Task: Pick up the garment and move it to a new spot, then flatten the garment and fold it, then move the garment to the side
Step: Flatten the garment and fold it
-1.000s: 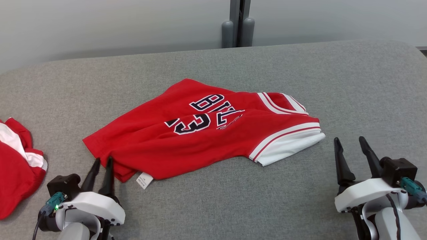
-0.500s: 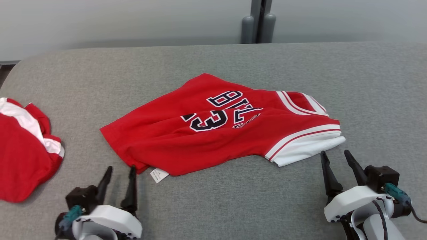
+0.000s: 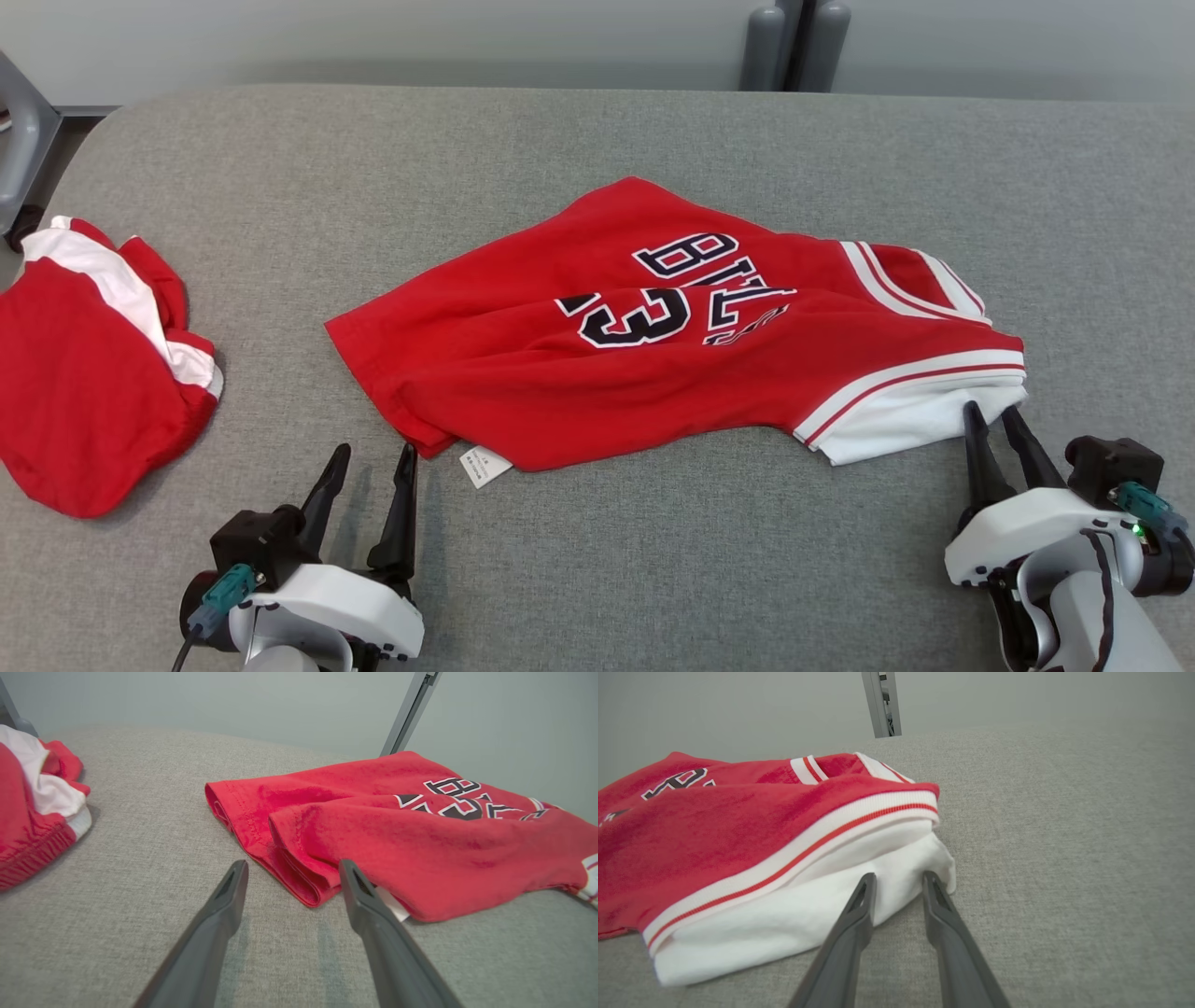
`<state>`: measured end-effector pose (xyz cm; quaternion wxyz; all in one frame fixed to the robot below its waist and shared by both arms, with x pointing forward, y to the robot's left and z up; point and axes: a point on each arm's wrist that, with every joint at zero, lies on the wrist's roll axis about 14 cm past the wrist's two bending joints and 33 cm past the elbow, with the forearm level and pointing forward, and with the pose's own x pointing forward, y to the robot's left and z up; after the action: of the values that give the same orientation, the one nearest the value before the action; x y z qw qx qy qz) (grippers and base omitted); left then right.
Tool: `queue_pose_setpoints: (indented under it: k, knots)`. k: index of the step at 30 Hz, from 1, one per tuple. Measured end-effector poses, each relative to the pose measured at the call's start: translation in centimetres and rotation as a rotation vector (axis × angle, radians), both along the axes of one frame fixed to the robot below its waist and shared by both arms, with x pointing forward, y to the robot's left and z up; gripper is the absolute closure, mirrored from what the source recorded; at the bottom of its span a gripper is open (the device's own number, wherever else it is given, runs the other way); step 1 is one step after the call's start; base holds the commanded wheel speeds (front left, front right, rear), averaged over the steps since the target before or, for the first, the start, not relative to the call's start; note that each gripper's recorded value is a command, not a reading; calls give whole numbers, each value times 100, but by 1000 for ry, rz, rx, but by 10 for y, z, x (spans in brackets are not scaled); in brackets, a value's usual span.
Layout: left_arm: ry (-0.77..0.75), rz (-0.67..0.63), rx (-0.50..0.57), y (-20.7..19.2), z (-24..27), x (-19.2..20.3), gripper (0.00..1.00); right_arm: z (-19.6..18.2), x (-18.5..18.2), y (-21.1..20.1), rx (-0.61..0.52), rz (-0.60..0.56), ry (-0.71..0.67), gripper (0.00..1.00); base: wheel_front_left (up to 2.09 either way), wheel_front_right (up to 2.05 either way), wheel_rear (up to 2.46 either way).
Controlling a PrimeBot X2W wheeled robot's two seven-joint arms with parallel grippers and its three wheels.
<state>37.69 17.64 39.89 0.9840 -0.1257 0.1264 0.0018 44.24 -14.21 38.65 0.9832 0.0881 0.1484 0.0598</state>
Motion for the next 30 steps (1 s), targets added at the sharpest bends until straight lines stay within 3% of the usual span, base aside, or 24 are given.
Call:
queue_pose_setpoints:
  k: [1,2,10,17,21,22,23,30]
  knots:
    - [-1,-1,0,0,0,1,0,-2,0,0,2,-4,6,63,0,0,0]
    - [-4,-1,-1,-1,1,3,0,-3,2,1,6,-2,12,100,0,0,0]
    - [-24,-25,-10,-9,7,1,0,53,10,-7,60,-44,-159,100,0,0,0]
    - [-38,-93,-23,-34,12,-1,0,93,-18,-28,72,-92,-274,100,0,0,0]
    - [-55,-133,-35,-50,18,4,0,96,-39,-50,72,-157,-285,100,0,0,0]
    - [-56,-144,-37,-54,18,5,0,91,-44,-56,67,-175,-270,69,0,0,0]
    - [-56,-152,-38,-56,18,6,0,87,-48,-61,63,-189,-258,0,0,0,0]
    - [-34,-144,-39,-54,11,7,0,86,-35,-55,21,-160,-261,0,0,0,0]
